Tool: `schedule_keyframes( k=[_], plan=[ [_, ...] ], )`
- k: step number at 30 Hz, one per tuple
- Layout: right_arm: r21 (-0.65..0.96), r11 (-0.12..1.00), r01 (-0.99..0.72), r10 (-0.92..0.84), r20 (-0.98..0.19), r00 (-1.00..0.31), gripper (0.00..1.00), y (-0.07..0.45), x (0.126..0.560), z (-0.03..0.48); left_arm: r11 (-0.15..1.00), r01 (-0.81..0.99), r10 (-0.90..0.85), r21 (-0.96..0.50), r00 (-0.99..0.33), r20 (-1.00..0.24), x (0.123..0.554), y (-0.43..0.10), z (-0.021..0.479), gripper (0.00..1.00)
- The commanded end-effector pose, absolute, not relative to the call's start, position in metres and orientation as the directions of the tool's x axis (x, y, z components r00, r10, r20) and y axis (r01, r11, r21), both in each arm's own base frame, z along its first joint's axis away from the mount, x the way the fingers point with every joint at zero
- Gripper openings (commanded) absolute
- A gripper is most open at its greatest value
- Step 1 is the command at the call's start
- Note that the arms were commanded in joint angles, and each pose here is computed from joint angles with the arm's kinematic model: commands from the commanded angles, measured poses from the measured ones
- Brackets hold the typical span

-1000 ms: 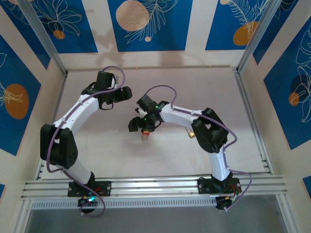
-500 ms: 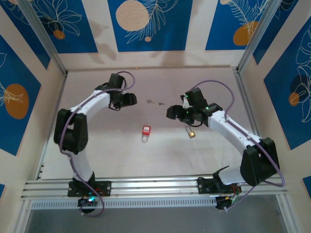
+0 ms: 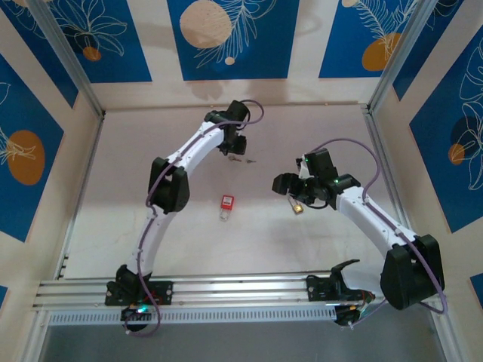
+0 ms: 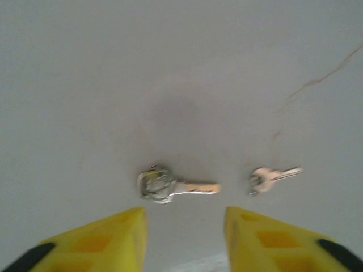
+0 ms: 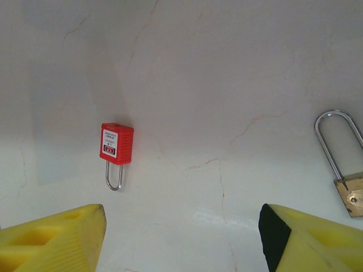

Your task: Unlock with the key

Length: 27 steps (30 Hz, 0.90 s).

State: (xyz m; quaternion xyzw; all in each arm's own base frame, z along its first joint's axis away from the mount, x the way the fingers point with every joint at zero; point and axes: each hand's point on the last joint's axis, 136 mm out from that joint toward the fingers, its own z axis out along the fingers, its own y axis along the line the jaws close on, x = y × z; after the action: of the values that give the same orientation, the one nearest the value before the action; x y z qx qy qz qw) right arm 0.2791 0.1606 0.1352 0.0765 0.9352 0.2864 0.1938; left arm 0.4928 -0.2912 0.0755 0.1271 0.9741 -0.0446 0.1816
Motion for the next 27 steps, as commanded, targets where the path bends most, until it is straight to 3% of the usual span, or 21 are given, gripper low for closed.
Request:
schedule_keyframes(
  k=[1,7,13,15,20,27],
  plan=[
    [0.588,0.808,0.011,0.244,-0.318,-0.916,0.73,0.159,0.272,0.137,0.947,0.297,0.321,0.122,-0.901,-0.293,0.480,-0.271,0.065,0.35],
    [0.601,0.799,0.010,0.245,-0.310,-0.918,0.73,0.159,0.270,0.134,0.893,0.365,0.436,0.263,-0.848,-0.302,0.482,-0.277,0.061,0.35],
    [0.611,0.792,0.016,0.251,-0.301,-0.920,0.73,0.160,0.267,0.133,0.898,0.375,0.432,0.230,-0.847,-0.309,0.485,-0.285,0.050,0.63],
    [0.611,0.791,0.017,0.251,-0.300,-0.920,0.73,0.159,0.266,0.133,0.917,0.361,0.397,0.167,-0.861,-0.317,0.484,-0.290,0.050,0.67],
    [0.611,0.791,0.014,0.251,-0.304,-0.919,0.73,0.158,0.263,0.135,0.936,0.339,0.290,-0.098,-0.897,-0.334,0.481,-0.308,0.067,0.69],
    [0.613,0.790,0.008,0.250,-0.310,-0.917,0.73,0.157,0.260,0.139,0.799,0.307,0.145,-0.517,-0.933,-0.329,0.491,-0.316,0.106,0.84]
  ],
)
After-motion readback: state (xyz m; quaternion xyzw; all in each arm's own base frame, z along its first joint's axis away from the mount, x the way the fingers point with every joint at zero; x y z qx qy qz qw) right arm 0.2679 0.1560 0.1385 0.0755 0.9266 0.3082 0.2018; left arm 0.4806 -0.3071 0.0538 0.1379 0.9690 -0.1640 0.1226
